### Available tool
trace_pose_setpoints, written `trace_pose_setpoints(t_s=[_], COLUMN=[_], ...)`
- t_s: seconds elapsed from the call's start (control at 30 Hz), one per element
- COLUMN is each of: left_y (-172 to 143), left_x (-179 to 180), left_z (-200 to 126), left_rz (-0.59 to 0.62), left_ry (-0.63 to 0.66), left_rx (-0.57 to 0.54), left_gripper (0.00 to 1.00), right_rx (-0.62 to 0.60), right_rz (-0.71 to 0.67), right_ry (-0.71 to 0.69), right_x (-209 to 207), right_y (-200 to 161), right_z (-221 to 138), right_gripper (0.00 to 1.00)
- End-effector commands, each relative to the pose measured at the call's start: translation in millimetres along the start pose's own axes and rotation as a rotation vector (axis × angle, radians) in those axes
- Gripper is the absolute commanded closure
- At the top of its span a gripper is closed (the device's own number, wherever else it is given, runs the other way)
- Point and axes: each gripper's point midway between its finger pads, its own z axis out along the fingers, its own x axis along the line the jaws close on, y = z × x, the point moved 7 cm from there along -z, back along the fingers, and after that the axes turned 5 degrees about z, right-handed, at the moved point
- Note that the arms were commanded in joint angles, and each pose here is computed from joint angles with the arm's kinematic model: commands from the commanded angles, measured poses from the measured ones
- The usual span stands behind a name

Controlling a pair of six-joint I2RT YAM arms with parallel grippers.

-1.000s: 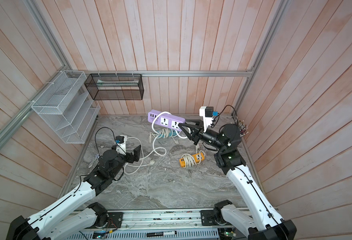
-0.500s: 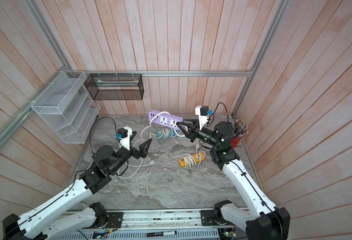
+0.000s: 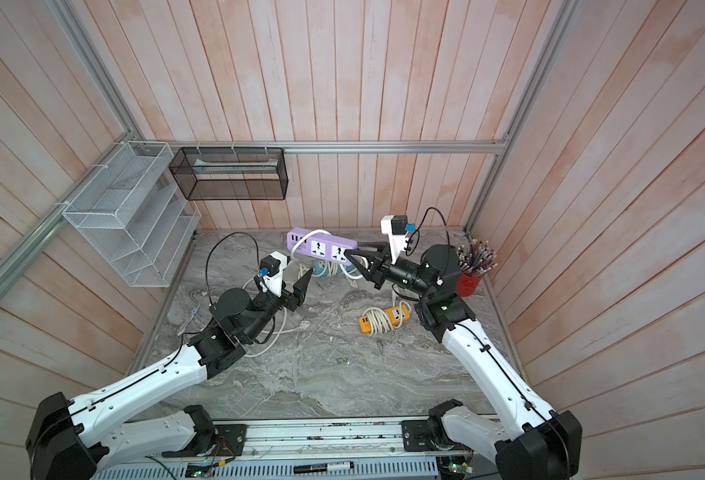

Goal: Unwrap the cord wrapped around the power strip
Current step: Unwrap the power cord from the power strip.

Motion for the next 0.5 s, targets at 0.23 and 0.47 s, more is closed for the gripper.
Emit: trace_pose_setpoints(t_s=[0.23, 0.47], left_y=[15, 19], left_x=[11, 11], left_z=[9, 4], left_rz=[-0.001, -0.011], left_ry=[0.015, -0.005], left_rx=[-0.076, -0.089], left_gripper=[0.59, 1.00], right_rx=[-0.058, -0.052], right_rz=[-0.057, -0.069], right_ry=[0.086, 0.020], right_x=[31, 20], right_y=[19, 14], right_z=[-4, -2], right_gripper=[1.00, 1.00])
